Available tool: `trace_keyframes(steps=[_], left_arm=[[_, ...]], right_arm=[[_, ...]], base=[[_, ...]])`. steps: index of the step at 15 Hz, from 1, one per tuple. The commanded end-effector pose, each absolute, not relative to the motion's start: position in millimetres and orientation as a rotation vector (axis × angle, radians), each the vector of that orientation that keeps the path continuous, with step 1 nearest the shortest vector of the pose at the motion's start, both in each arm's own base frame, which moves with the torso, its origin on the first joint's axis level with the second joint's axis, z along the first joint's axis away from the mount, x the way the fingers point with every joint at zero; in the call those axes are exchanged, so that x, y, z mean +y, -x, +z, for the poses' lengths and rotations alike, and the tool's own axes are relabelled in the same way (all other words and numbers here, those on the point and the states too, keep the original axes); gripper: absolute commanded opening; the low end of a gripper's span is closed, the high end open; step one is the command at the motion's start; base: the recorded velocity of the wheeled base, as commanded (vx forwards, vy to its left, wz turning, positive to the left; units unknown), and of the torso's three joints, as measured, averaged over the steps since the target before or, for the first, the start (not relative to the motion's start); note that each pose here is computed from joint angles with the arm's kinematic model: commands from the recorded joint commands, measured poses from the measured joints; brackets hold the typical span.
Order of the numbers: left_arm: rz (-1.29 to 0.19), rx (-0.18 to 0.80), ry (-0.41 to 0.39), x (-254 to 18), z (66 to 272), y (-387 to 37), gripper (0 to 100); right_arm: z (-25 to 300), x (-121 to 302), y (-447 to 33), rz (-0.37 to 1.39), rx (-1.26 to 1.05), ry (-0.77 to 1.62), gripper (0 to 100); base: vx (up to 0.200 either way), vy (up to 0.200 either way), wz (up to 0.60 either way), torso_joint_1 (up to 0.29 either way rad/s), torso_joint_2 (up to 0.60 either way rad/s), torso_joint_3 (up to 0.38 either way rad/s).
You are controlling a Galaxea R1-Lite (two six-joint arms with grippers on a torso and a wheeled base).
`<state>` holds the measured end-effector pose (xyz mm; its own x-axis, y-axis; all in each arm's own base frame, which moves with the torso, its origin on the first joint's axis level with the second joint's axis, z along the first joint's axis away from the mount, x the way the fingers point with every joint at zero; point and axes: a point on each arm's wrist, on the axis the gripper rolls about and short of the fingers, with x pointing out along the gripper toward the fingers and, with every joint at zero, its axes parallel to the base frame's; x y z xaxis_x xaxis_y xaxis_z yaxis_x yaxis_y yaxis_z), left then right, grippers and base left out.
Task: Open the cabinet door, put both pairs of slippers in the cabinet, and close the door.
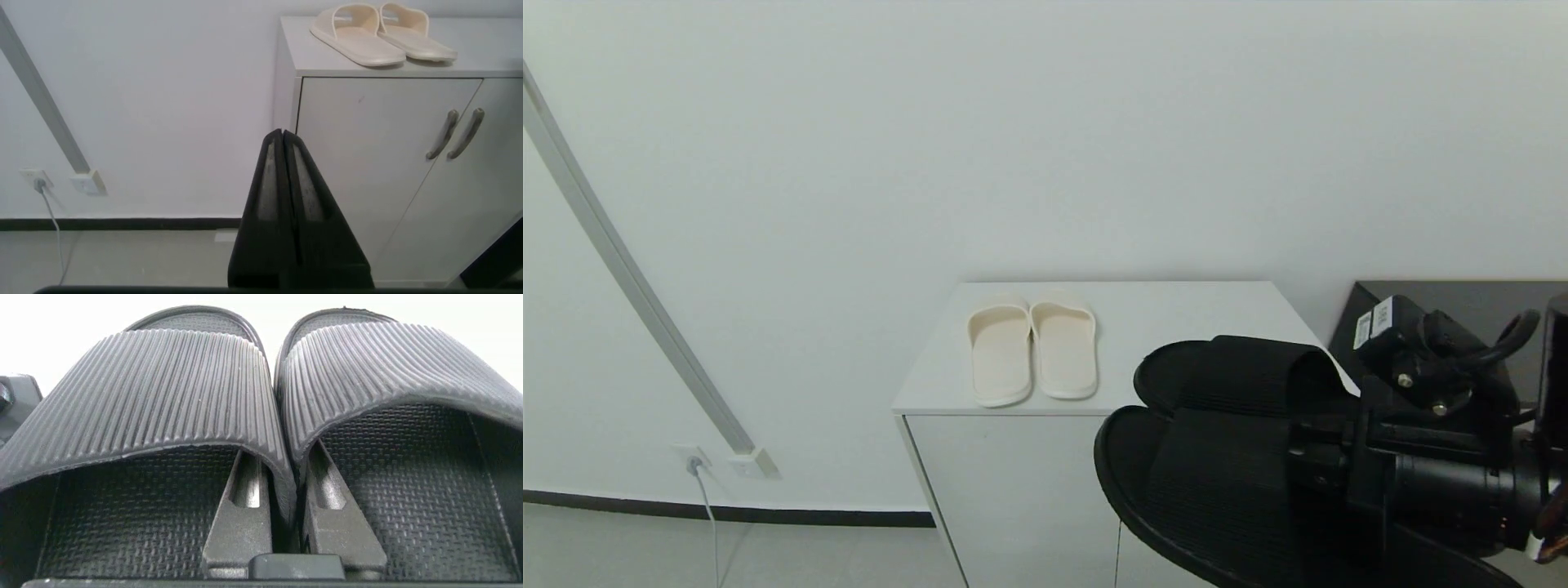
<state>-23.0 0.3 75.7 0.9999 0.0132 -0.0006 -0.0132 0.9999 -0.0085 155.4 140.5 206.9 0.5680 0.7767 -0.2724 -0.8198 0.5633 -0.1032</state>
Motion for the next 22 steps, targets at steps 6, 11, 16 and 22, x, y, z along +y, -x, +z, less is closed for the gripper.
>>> trace_keyframes(steps=[6, 11, 16, 22], left_arm=[[0.014, 0.001, 0.008, 0, 76, 23, 0], [0.012, 0.001, 0.009, 0, 76, 23, 0], [0.012, 0.001, 0.009, 0, 76, 23, 0], [0.012, 0.002, 0.005, 0, 76, 23, 0]], right_arm=[[200, 148, -151, 0.999, 0.229, 0.237, 0], [185, 172, -164, 1.018, 0.228, 0.187, 0], [183, 170, -165, 1.006, 0.239, 0.178, 0], [182, 168, -166, 0.997, 0.242, 0.179, 0]], base=[[0.0, 0.0, 0.0, 0.0, 0.0, 0.0], [-0.16, 0.0, 0.0, 0.005, 0.0, 0.003], [-0.08, 0.0, 0.0, -0.005, 0.0, 0.0], [0.0, 0.0, 0.0, 0.0, 0.0, 0.0]])
